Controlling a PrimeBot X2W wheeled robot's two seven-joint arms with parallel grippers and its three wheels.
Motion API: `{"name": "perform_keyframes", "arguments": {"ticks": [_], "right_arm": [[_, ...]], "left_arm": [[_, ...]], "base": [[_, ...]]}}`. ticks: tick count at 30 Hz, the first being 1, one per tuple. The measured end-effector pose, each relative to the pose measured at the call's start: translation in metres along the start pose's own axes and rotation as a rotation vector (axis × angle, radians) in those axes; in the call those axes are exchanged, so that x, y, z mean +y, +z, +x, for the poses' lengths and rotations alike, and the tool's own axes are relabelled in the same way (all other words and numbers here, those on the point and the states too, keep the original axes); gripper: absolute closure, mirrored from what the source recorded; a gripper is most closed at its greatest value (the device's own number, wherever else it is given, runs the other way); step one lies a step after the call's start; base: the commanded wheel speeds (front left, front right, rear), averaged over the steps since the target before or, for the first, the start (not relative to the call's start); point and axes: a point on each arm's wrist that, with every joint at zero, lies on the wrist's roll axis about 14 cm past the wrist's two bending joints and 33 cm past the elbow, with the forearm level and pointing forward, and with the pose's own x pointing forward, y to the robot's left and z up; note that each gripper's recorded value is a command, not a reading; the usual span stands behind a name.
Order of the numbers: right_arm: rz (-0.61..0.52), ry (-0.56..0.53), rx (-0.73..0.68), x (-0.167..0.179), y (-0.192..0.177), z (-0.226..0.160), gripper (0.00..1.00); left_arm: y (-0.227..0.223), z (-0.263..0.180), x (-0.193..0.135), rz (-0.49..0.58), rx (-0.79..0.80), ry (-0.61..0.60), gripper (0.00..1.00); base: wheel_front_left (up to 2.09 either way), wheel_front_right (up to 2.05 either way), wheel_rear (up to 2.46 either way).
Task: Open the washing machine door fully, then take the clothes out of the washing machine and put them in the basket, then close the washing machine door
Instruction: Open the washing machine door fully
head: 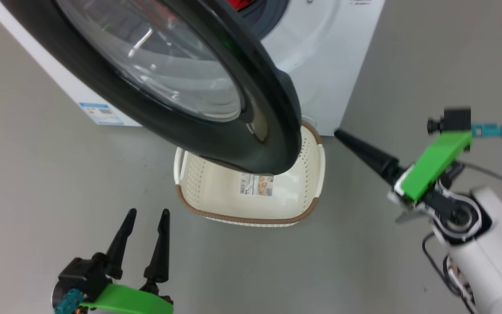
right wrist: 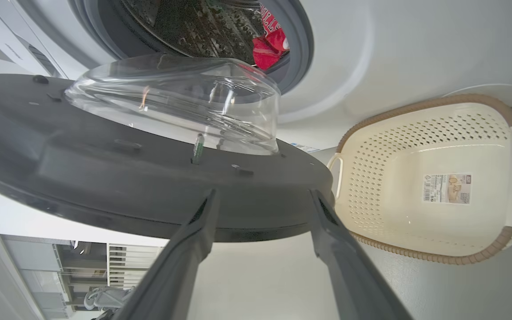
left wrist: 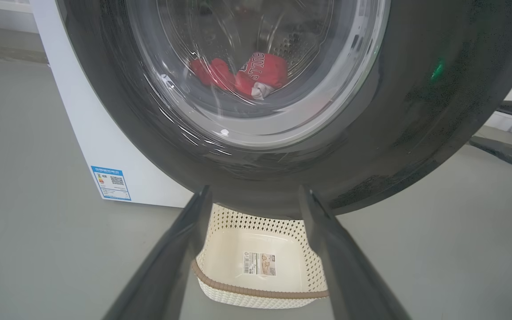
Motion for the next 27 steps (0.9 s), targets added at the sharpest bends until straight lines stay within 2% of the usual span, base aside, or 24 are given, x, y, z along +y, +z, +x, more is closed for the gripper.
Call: {"name": "perform_keyframes", "arguments": {"ticks": [19,23,27], "right_arm": [[0.107,-0.220,-0.283,-0.075,-0.011,-0.096,0.00],[0.061,-0.307,-0.363,-0.097,-0.009,-0.117,0.00],[-0.056,-0.386,-0.437,-0.112,-0.002,-0.135,0.00]], "left_arm": [[0.002,0.000,-0.015,0.001,-0.012,-0.053,0.00],[0.003,0.000,-0.016,0.004,-0.013,-0.057,0.00],[0.004,0.000,-0.017,0.004,-0.015,-0.060,0.00]], "base": [[0.00,0.00,0.00],[0.00,0.00,0.00],[0.00,0.00,0.00]]}}
